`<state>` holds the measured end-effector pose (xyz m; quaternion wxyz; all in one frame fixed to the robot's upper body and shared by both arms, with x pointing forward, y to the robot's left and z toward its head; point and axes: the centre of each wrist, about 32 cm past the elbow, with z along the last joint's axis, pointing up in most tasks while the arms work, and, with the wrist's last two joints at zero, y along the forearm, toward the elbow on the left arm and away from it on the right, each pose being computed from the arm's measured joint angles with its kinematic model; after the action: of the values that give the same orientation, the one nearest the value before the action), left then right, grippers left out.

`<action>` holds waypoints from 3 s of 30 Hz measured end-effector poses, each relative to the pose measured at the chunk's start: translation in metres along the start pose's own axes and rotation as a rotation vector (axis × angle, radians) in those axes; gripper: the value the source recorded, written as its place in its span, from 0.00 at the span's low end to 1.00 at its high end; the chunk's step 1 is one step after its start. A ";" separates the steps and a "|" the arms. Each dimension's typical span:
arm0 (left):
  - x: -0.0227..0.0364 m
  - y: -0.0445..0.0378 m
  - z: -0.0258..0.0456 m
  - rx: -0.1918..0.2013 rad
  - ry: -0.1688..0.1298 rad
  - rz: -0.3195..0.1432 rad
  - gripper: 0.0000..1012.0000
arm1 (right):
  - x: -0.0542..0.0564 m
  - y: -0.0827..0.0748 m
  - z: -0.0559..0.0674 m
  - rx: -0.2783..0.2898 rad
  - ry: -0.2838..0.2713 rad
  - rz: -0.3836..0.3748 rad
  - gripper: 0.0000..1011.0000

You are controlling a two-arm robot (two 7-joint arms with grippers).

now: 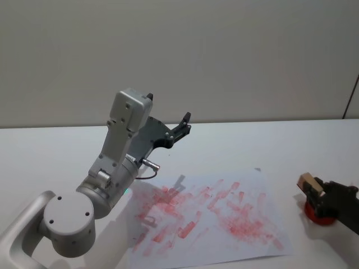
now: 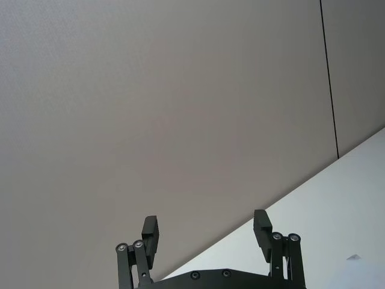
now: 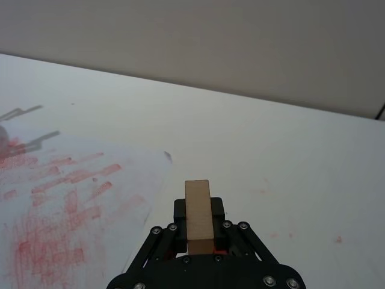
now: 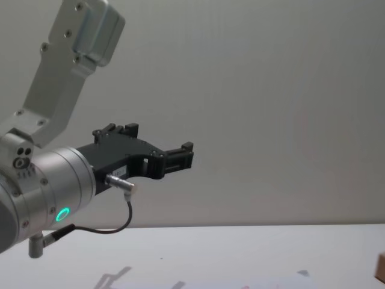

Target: Use the one hand to pick up the stamp and affix it onto the A4 paper.

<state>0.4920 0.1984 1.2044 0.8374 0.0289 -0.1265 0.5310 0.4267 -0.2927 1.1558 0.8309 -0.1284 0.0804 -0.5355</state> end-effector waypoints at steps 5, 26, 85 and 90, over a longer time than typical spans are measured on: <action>0.0000 0.0000 0.0000 0.000 0.000 0.000 0.99 | 0.001 0.008 0.009 0.044 -0.035 0.057 0.21; 0.0000 0.0000 0.0000 0.000 0.000 0.000 0.99 | -0.001 0.061 0.029 0.113 -0.052 0.357 0.21; 0.0000 0.0000 0.0000 0.000 0.000 0.000 0.99 | 0.009 0.088 0.053 0.131 -0.156 0.398 0.21; 0.0000 0.0000 0.0000 0.000 0.000 0.000 0.99 | 0.012 0.068 0.054 0.171 -0.139 0.329 0.21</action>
<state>0.4920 0.1984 1.2044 0.8374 0.0289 -0.1264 0.5310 0.5050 -0.2705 1.1867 0.9186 -0.0793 -0.0032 -0.3871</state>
